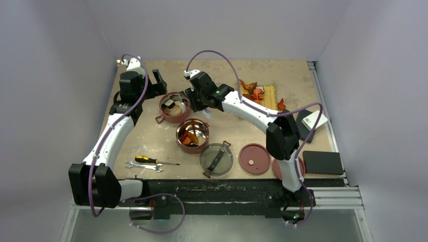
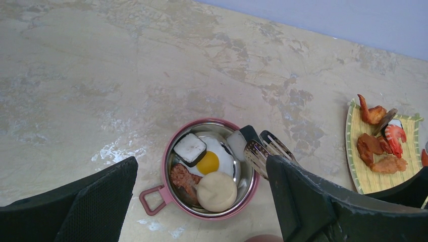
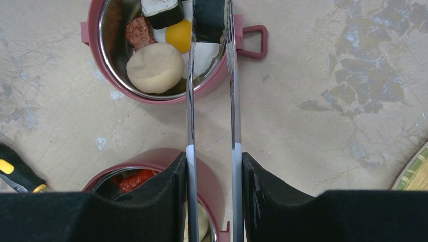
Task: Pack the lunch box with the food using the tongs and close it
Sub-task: Place the fake food in the packing box.
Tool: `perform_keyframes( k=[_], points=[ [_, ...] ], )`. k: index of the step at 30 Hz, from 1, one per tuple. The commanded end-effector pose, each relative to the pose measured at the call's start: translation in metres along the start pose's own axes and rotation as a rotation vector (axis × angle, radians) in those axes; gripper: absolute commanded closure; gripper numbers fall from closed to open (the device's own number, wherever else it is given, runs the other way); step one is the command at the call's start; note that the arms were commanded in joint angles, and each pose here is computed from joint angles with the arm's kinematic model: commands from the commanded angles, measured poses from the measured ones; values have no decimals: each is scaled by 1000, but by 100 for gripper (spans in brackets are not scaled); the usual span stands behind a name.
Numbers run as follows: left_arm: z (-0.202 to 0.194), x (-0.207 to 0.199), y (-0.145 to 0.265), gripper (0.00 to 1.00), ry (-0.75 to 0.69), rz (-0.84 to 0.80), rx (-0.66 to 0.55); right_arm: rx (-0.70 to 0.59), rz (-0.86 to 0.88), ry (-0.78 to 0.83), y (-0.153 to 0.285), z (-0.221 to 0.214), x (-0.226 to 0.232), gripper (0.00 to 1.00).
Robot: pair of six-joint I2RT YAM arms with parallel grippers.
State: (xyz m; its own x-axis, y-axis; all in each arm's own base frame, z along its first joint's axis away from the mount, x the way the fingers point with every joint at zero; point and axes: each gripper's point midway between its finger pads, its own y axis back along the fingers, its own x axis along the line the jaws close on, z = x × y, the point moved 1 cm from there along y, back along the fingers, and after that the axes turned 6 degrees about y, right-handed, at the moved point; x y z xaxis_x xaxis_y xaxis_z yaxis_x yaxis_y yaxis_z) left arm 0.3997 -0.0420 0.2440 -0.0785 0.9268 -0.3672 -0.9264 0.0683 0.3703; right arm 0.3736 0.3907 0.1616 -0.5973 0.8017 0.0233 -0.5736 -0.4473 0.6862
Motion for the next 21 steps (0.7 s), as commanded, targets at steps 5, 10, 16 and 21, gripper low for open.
perform_keyframes(
  k=[5,10,16,21],
  points=[
    [26,-10,8,1,-15,-32,-69,-109,29,4,21,38,9,100],
    [26,-11,8,1,-14,-37,-68,-102,37,5,22,37,10,100],
    [26,-12,9,0,-14,-39,-69,-102,60,18,23,38,14,74],
    [26,-13,9,1,-14,-43,-68,-104,78,29,23,39,17,47]
  ],
)
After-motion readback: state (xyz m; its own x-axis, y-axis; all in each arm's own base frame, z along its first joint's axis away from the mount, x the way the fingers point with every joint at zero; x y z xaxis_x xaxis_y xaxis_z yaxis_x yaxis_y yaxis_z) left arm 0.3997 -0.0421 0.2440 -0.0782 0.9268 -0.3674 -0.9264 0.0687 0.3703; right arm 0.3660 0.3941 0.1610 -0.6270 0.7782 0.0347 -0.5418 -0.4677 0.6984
